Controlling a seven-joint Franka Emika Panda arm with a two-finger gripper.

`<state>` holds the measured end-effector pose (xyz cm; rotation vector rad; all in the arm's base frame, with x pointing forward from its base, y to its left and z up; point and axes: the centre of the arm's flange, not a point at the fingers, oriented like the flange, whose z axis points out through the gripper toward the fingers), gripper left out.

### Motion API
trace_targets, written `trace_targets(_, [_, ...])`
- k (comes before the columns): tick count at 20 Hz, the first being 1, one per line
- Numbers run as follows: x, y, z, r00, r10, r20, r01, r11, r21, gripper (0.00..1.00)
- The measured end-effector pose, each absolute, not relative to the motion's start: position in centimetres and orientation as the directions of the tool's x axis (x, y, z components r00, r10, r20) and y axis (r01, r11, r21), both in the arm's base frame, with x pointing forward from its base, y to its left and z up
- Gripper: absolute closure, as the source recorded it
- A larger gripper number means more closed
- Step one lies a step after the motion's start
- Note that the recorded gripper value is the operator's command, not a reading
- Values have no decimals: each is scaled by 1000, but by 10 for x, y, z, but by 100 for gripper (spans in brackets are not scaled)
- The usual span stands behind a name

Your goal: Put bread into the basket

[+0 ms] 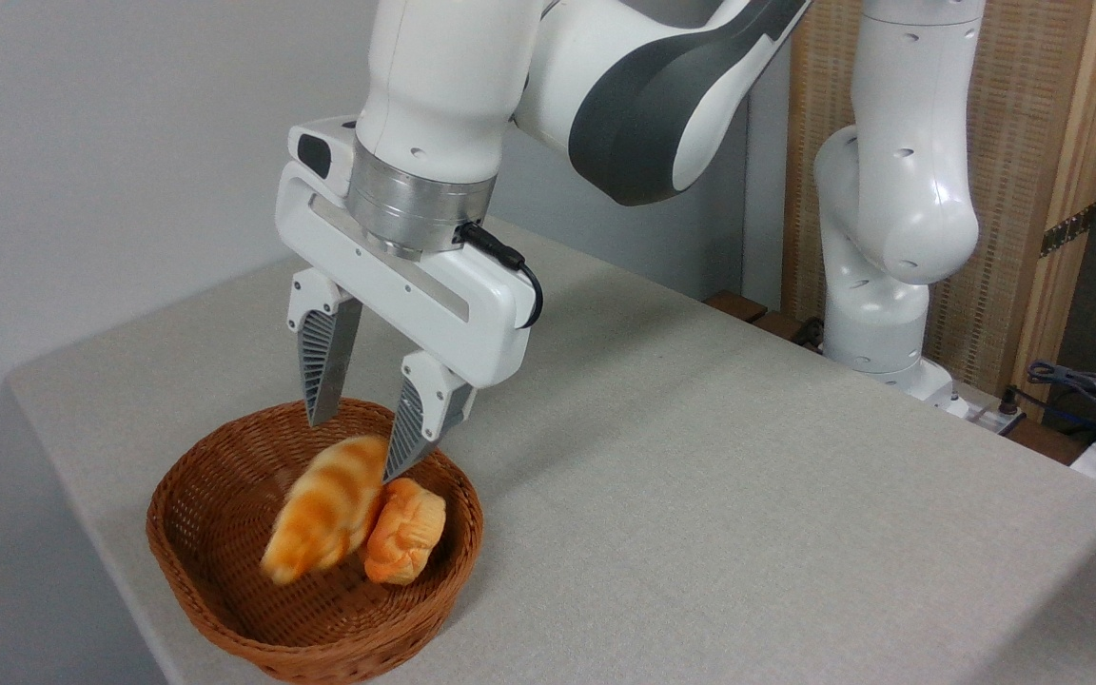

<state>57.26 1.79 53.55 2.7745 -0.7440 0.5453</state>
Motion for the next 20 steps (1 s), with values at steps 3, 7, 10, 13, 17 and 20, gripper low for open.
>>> trace_targets(3, [573,18,535,804,-437,404,-517,-849,111,0])
trace_targets(7, [567,30,544,790,-485,376,-545,-836,66,0])
trace_targets(10, [548,47,563,763,-581,282,-615,-787,41,0])
trace_targets(13, [534,61,591,734,-632,249,-660,-750,43,0])
trace_targets(17, [532,66,609,679,-701,219,-717,-697,-11,0])
trace_targets(20, [530,65,603,658,-731,182,-744,-668,6,0])
